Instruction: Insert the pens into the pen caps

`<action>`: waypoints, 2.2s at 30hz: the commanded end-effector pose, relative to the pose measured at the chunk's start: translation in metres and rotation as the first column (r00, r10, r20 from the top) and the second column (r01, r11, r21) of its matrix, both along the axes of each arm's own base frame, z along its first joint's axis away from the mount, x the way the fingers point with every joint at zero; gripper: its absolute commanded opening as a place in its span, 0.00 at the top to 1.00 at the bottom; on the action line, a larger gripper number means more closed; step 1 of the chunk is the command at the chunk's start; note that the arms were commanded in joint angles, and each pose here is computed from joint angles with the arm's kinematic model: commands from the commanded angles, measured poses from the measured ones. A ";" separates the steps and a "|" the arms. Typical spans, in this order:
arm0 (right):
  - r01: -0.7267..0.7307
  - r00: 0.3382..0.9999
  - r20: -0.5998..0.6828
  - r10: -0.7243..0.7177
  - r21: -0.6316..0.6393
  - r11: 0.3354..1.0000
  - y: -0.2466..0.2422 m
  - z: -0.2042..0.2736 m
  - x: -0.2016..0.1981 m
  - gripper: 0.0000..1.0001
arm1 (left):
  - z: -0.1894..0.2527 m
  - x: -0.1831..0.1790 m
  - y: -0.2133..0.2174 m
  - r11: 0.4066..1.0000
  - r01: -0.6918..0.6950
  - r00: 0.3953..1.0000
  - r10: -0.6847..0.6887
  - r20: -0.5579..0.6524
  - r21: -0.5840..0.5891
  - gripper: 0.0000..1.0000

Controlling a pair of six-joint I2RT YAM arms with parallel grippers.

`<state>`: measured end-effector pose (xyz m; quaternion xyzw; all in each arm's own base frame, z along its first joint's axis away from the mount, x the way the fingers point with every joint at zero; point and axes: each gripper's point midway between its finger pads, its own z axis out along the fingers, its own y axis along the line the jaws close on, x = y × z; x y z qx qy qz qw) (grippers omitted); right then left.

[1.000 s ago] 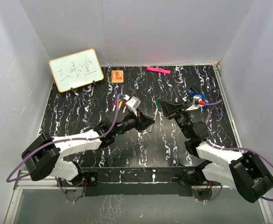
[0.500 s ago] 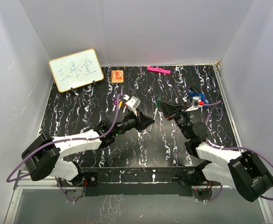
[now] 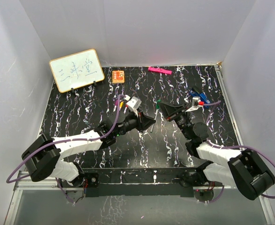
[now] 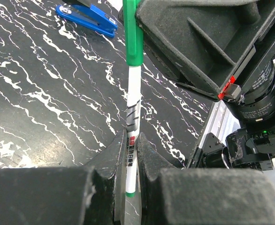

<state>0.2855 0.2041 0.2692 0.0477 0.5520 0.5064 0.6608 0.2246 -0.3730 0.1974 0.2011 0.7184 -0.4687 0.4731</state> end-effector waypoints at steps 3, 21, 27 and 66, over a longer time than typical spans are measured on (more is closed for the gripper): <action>-0.030 0.999 0.030 0.030 0.020 0.999 0.004 0.007 -0.007 1.00 | 0.027 0.012 0.007 0.995 -0.066 0.995 0.071 0.065 -0.071 1.00; -0.127 0.978 -0.181 0.104 -0.119 0.985 0.030 -0.052 0.001 1.00 | 0.074 0.051 0.004 0.971 -0.127 0.972 0.162 0.172 -0.201 1.00; -0.152 0.960 -0.264 0.095 -0.205 0.967 0.035 -0.084 0.002 1.00 | 0.099 0.067 0.020 0.947 -0.175 0.944 0.240 0.228 -0.270 1.00; 0.250 0.955 -0.064 -0.289 -0.349 0.903 0.005 0.002 0.028 0.90 | 0.005 0.081 0.081 0.900 -0.371 0.929 0.357 0.102 0.230 1.00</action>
